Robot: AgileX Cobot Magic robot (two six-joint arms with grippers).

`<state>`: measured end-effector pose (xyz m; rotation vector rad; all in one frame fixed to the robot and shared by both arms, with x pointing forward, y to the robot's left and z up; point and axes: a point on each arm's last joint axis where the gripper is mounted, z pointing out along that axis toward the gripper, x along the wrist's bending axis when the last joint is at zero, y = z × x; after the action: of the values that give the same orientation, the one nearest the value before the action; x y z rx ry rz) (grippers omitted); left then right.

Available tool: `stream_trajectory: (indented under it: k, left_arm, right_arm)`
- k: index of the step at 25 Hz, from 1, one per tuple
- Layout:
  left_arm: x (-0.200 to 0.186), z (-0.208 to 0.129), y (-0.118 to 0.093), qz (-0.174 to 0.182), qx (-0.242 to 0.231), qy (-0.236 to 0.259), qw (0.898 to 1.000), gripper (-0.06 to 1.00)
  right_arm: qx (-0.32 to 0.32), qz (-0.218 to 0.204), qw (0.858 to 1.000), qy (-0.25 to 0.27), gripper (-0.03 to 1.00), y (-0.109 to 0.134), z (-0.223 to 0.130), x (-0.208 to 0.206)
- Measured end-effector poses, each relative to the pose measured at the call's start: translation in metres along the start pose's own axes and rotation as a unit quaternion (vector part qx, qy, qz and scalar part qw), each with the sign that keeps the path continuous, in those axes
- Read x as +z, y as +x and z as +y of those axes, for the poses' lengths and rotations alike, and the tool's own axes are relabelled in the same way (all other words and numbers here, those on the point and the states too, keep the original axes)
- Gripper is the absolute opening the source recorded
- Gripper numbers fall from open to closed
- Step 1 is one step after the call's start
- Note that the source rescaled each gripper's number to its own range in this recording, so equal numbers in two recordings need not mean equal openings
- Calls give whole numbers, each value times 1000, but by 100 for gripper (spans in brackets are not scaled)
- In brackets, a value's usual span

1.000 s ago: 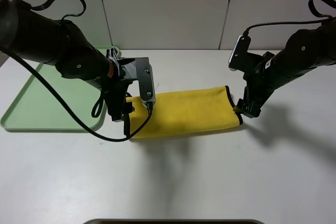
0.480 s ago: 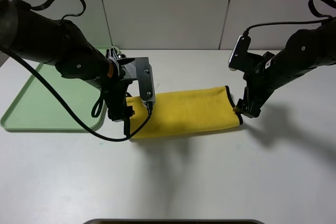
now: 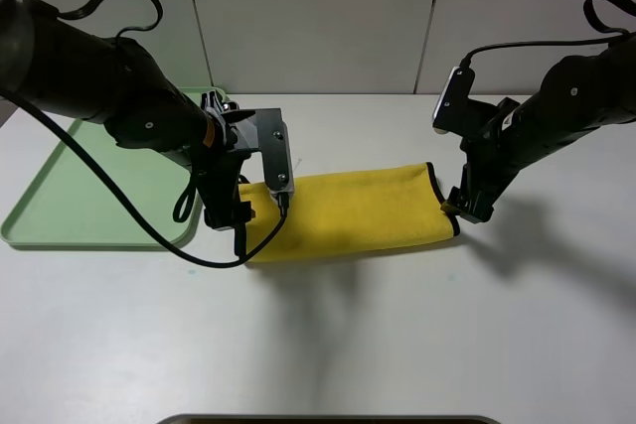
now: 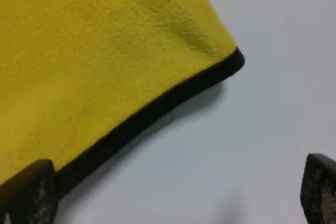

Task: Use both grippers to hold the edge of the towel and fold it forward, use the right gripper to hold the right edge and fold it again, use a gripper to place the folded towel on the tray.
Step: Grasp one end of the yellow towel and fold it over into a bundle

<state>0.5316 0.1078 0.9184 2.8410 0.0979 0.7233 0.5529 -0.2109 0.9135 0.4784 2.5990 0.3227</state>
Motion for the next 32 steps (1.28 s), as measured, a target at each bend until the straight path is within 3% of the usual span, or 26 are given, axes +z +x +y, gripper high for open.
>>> stream_trajectory:
  k: [28,32]
  left_arm:
    - [-1,1,1,4,-1,-7,1000,100]
    - [-22,-4,5,2,-13,24,1000,100]
  right_arm:
    - [6,1,1000,0,100,0,0,0]
    - [7,1,1000,0,100,0,0,0]
